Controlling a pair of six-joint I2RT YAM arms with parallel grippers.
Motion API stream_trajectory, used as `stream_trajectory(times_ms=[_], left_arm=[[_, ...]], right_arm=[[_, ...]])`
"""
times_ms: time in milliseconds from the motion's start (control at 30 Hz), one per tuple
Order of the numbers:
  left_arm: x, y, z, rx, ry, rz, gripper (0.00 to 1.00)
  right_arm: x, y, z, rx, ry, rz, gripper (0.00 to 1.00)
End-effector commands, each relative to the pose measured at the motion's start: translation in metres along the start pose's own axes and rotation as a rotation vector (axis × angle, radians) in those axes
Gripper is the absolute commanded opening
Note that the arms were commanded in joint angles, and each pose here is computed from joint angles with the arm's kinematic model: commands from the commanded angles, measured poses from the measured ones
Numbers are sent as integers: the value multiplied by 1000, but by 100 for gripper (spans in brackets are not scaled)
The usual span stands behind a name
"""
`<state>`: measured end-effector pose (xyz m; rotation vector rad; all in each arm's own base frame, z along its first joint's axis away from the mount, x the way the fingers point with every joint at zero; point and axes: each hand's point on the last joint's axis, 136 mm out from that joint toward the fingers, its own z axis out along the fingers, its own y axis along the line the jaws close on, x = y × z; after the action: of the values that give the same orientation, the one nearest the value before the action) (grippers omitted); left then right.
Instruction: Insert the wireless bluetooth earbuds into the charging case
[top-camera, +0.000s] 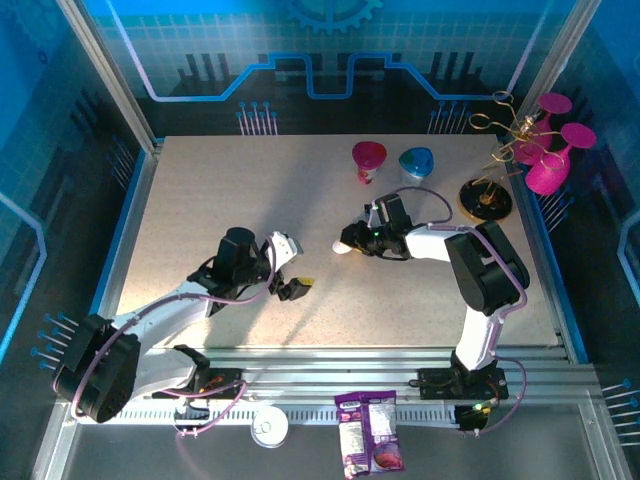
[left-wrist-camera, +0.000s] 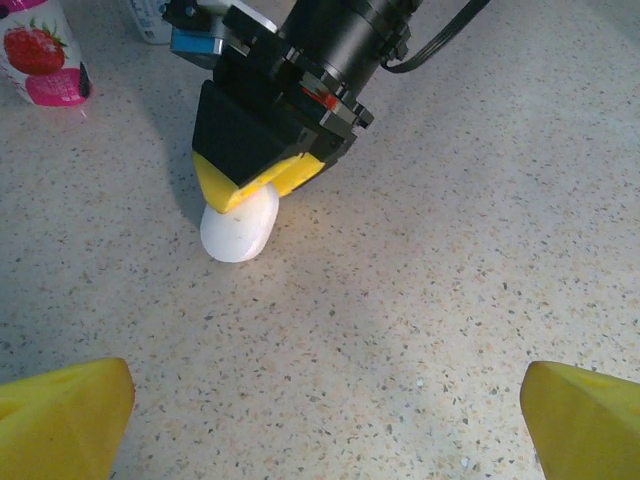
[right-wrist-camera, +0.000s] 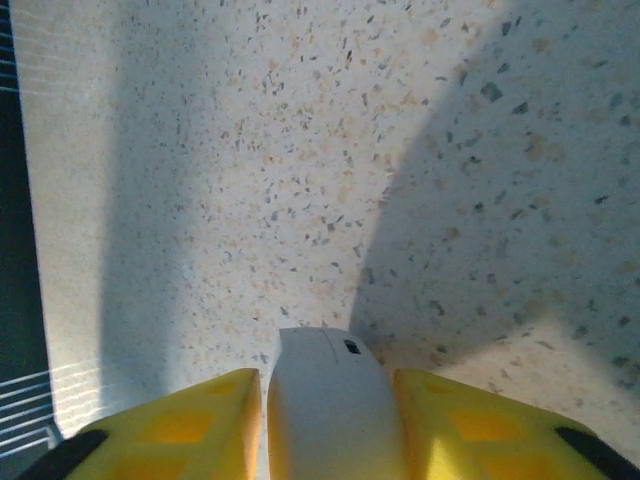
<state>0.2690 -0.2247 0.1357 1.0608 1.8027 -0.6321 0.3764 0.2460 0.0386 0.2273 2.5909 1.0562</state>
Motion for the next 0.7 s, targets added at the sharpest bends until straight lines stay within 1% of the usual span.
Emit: stream_trajectory(times_ms=[0, 67, 133, 167, 200, 233, 300, 367, 500, 567, 667], left_arm=[[-8, 5, 0, -21, -4, 33, 99], [-10, 7, 0, -36, -12, 24, 99], [-11, 19, -2, -98, -20, 1, 99], [-12, 28, -4, -147, -26, -12, 99], [-12, 37, -7, -199, -32, -20, 99], [-12, 46, -11, -248, -39, -30, 99], [-9, 64, -20, -345, -41, -56, 99], [-3, 85, -32, -469, -31, -86, 99], [7, 111, -57, -646, -79, -140, 99], [17, 124, -71, -728, -104, -197, 99], [30, 134, -85, -802, -113, -248, 99]], right_arm=[[-9, -4, -11, 49, -37, -28, 46], [-13, -3, -19, 67, -58, -48, 51], [-18, -4, -29, 98, -84, -67, 56], [-20, -6, -35, 118, -98, -79, 62], [-23, -6, -41, 136, -115, -95, 66], [-25, -8, -47, 158, -126, -110, 67], [-30, -8, -60, 199, -155, -157, 75], [-36, -6, -74, 236, -193, -230, 84], [-49, -4, -108, 307, -287, -367, 94], [-58, -2, -128, 355, -361, -446, 100], [-68, -5, -158, 445, -477, -572, 100]])
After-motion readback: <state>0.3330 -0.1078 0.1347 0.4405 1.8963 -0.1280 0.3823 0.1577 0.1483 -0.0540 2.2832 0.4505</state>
